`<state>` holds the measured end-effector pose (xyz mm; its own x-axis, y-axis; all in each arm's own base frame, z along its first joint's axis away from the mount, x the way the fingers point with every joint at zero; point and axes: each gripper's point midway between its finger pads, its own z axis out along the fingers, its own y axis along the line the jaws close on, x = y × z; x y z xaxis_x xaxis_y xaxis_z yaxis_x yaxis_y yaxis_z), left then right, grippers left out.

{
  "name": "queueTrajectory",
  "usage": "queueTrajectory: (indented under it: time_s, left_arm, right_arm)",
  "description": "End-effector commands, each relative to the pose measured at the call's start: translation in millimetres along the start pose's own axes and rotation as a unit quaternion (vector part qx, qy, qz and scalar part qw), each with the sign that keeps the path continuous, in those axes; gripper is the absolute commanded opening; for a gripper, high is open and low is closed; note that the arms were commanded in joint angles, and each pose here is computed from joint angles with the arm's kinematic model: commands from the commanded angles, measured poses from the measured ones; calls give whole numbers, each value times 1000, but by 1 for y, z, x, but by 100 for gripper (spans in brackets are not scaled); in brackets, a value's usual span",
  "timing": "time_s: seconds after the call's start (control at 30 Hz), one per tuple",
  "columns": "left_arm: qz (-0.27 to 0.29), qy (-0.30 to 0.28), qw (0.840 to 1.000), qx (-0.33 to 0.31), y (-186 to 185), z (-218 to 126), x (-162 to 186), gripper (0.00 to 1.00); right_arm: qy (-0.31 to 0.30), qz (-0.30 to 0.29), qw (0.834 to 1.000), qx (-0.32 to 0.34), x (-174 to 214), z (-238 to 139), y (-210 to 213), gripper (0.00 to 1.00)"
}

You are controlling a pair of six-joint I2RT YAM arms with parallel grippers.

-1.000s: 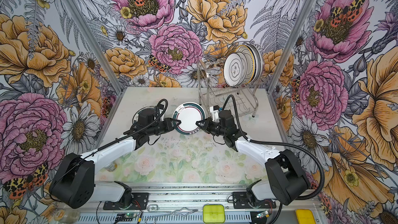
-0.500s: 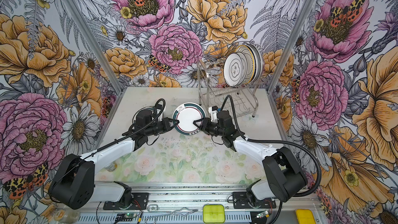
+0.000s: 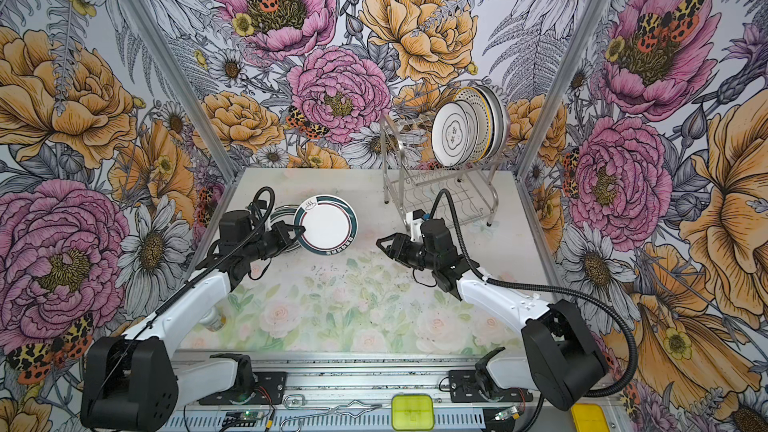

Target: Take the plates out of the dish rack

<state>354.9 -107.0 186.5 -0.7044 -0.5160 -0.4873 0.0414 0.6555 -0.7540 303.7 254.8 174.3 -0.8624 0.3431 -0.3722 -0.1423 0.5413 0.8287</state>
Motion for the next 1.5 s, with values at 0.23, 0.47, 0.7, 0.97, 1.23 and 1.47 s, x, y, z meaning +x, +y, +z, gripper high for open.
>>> queueTrajectory:
  time_s: [0.23,0.47,0.7,0.97,1.23,1.47]
  left_arm:
    - [-85,-60,987,-120,76,-24,-39,0]
    - [-107,-102,974,-171,103,-35,-66,0]
    - [-130,-114,965,-198,134,-36,-84,0]
    - [-152,-100,963,-197,157,-18,-84,0]
    - [-153,-95,965,-189,157,-13,-90,0]
    - [-163,-76,962,-207,167,-12,-79,3]
  right_arm:
    - [-10,-67,994,89,0,-39,-24,52]
    - [-27,-84,986,143,-14,-64,-45,52]
    - [-58,-84,977,188,-31,-85,-66,53]
    - [-76,-84,973,201,-43,-100,-66,55]
    - [-91,-89,969,211,-58,-108,-62,61]
    - [-114,-120,960,227,-85,-116,-49,63]
